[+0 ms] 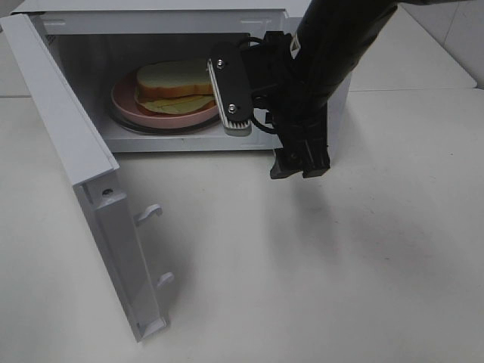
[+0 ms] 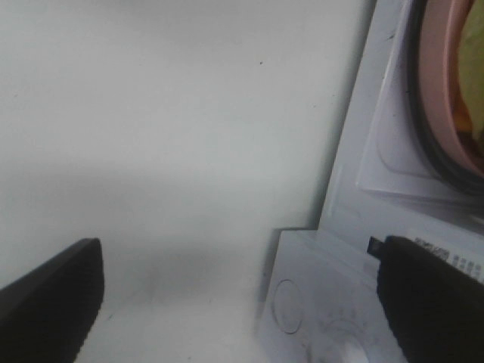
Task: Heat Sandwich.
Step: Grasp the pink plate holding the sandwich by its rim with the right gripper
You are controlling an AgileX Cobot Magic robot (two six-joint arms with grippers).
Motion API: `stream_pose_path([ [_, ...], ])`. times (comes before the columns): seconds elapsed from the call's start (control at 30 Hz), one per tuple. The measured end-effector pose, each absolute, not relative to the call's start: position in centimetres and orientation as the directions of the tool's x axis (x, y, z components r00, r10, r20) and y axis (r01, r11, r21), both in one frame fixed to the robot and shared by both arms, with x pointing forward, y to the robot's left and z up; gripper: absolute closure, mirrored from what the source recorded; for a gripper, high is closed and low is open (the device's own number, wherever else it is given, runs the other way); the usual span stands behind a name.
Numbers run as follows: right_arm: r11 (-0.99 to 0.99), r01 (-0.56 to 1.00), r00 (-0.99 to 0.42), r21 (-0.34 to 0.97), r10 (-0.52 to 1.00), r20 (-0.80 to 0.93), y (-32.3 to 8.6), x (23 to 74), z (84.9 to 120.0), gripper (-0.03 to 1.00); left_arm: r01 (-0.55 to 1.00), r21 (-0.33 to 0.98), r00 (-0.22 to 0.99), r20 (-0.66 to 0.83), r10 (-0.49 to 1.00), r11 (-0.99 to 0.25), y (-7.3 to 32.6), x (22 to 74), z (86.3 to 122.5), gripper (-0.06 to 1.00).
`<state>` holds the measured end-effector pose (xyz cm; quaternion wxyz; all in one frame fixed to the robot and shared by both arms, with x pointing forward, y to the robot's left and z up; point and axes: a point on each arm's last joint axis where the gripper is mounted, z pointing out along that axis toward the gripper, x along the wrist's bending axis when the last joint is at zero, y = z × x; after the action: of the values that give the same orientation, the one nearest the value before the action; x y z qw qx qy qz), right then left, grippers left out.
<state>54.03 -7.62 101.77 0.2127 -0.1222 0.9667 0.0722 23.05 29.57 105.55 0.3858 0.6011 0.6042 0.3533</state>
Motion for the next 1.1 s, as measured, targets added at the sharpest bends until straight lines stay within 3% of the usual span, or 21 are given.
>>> stream_pose_path([
  [1.1,0.935,-0.326,-0.808,0.137,-0.2,-0.554,-0.1,63.1,95.4,0.1,0.454,0.891,0.02,-0.041,0.999,0.028,29.6,23.1,105.6,-0.05],
])
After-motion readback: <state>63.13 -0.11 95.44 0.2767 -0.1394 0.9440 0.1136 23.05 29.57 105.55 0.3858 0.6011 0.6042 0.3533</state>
